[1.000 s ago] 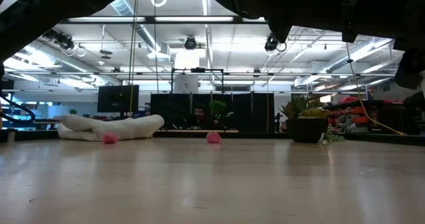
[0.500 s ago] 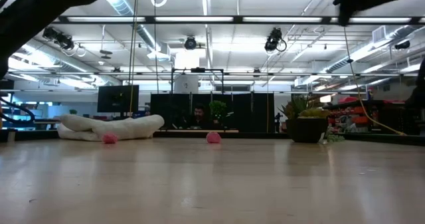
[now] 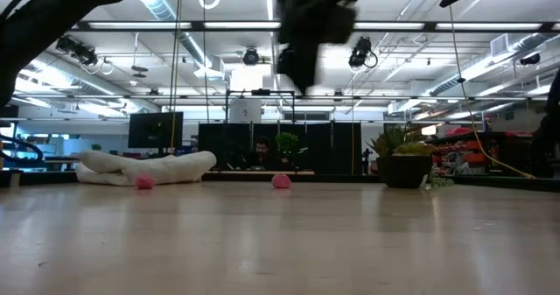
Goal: Pick and placing Produce into tupperware
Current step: Put the left peach into the white bin
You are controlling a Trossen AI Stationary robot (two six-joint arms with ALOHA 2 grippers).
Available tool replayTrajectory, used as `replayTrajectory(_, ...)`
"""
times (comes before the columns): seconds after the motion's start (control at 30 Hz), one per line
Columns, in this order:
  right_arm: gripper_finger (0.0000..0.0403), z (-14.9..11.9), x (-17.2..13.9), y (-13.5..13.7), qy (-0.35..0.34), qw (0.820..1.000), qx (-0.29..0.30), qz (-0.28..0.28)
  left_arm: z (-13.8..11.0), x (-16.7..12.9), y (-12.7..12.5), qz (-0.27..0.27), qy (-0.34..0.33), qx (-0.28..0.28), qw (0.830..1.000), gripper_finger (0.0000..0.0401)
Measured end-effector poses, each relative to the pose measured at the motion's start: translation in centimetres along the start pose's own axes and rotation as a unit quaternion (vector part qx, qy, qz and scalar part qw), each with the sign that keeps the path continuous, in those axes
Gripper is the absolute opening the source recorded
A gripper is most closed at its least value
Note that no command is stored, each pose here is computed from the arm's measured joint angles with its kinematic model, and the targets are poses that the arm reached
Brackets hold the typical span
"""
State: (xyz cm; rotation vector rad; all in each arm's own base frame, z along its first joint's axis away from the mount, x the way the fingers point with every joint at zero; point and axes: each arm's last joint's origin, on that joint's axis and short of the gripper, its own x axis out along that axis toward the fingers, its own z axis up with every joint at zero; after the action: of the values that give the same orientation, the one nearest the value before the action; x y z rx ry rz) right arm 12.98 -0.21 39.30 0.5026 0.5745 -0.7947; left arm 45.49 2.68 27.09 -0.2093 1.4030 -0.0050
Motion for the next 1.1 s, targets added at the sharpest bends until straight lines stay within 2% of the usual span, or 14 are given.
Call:
replayTrajectory(0.07, 0.0162, 0.0, 0.0, 0.0, 0.001, 1.0, 0.0, 0.0, -1.4, 0.6, 0.8, 0.029, 0.08, 0.012, 0.996, 0.0223)
replayTrajectory(0.13, 0.0162, 0.0, 0.2, 0.2, 0.004, 1.0, 0.003, 0.001, -1.8, 1.7, 1.3, 0.048, 0.101, 0.021, 0.994, 0.0216)
replayTrajectory(0.27, 0.0162, -0.1, 0.7, 1.0, 0.027, 0.999, -0.008, 0.021, -3.6, 2.5, 1.8, 0.049, 0.147, 0.018, 0.988, 0.0204)
replayTrajectory(0.4, 0.0162, -0.2, 1.7, 2.3, 0.051, 0.998, -0.032, 0.033, -6.3, 4.8, 2.6, 0.05, 0.22, 0.012, 0.974, 0.0192)
replayTrajectory(0.63, 0.0162, -0.4, 3.9, 4.2, 0.068, 0.994, -0.081, 0.007, -13.3, 4.8, 3.1, 0.053, 0.304, -0.012, 0.951, 0.0171)
replayTrajectory(0.73, 0.0162, -0.5, 5.1, 5.0, 0.075, 0.992, -0.099, -0.004, -16.2, 4.2, 3.4, 0.061, 0.292, -0.042, 0.953, 0.0165)
replayTrajectory(0.8, 0.0162, -0.6, 5.9, 5.3, 0.082, 0.991, -0.103, -0.016, -17.6, 4.5, 3.6, 0.068, 0.262, -0.07, 0.96, 0.0163)
replayTrajectory(0.97, 0.0162, -0.7, 7.5, 6.1, 0.094, 0.989, -0.104, -0.037, -19.7, 5.4, 4.3, 0.069, 0.161, -0.121, 0.977, 0.0166)
replayTrajectory(1.1, 0.0162, -0.8, 8.1, 6.4, 0.1, 0.989, -0.103, -0.04, -20.5, 6.2, 4.9, 0.085, 0.131, -0.133, 0.979, 0.0178)
